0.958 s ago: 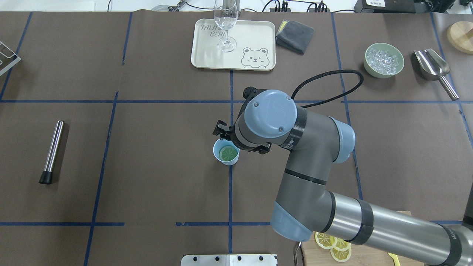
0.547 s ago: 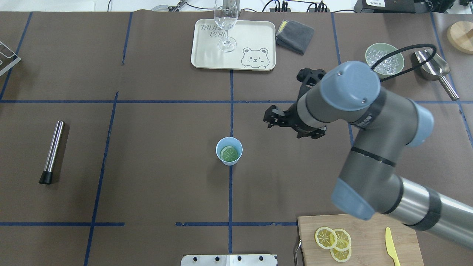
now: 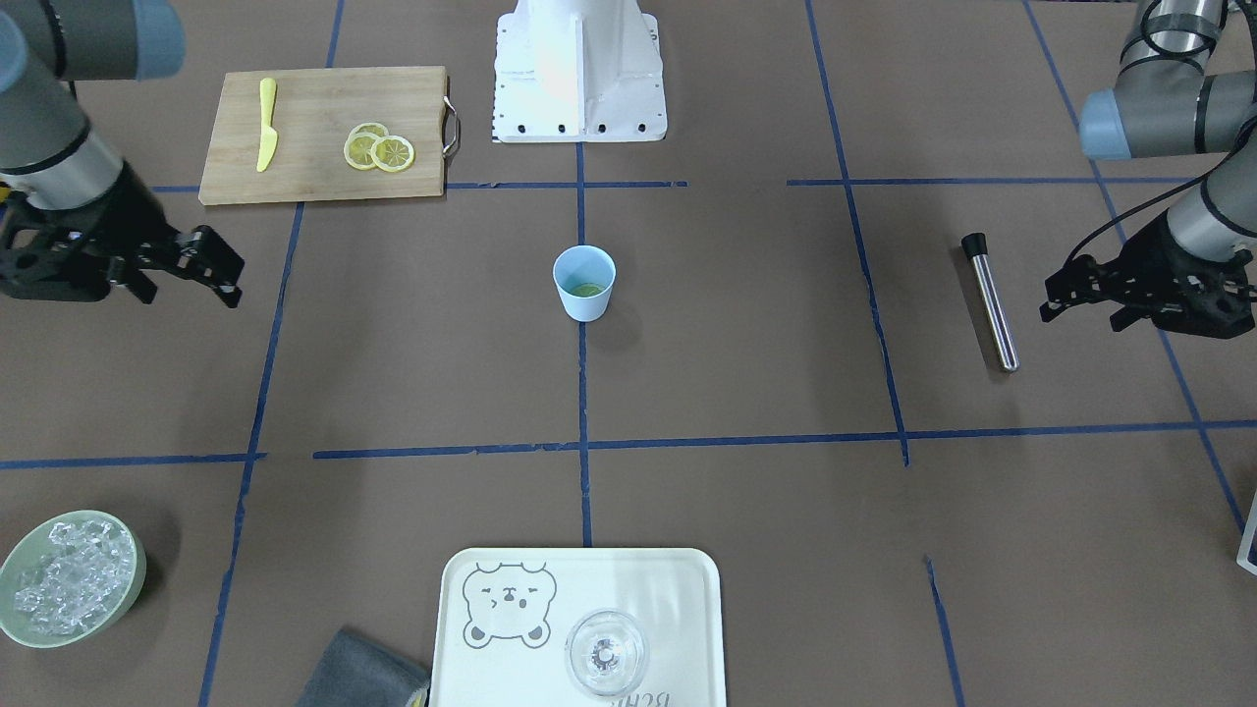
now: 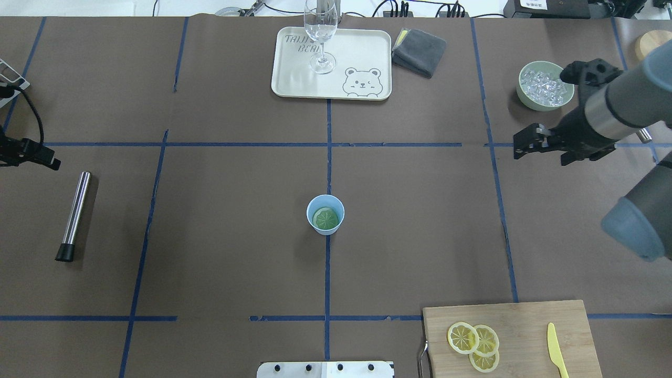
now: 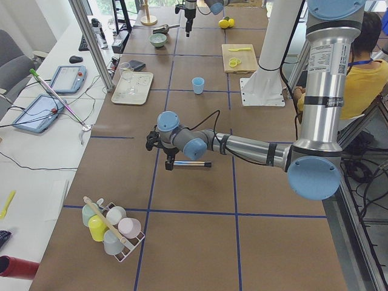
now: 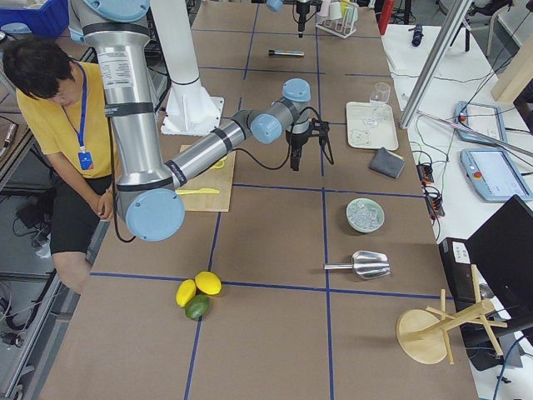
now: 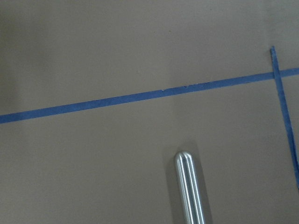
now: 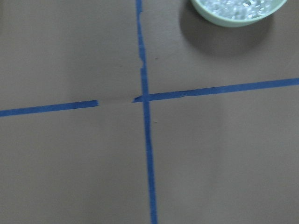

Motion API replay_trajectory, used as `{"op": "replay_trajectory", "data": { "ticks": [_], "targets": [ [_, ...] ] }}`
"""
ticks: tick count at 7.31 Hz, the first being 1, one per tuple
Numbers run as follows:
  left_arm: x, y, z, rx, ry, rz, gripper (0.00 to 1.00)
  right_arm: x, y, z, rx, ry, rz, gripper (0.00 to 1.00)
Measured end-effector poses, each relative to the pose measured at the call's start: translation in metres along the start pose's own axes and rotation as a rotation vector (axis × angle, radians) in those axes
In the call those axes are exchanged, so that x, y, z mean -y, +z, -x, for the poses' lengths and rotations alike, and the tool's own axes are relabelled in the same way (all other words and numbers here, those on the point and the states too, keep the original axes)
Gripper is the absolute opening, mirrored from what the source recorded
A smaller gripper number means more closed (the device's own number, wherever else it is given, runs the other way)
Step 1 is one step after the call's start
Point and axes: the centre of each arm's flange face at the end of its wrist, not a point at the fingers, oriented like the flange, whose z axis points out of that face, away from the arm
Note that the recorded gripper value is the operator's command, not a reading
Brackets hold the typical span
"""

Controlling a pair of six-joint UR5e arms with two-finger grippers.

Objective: Squeeze lemon into cup
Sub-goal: 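Raise the right gripper toward the ice bowl while the left gripper reaches the silver muddler, then grasp the silver muddler with the left gripper and lift it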

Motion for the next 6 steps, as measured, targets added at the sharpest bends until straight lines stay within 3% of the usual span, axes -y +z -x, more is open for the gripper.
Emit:
{"op": "replay_trajectory", "data": {
  "ticks": [2,3,4,6],
  "targets": [
    [-0.004,0.048,-0.016,0.038,-0.032,0.062,0.96,0.019,0.000,-0.084,0.033,-0.045,0.090,1.00],
    [-0.006,0.061,-0.022,0.050,-0.040,0.076,0.87,0.022,0.000,-0.102,0.057,-0.052,0.117,1.00],
    [-0.007,0.067,-0.025,0.057,-0.043,0.083,0.75,0.023,0.001,-0.110,0.068,-0.054,0.128,1.00],
    [-0.010,0.075,-0.030,0.067,-0.040,0.095,0.66,0.022,0.002,-0.114,0.073,-0.054,0.135,1.00]
  ]
}}
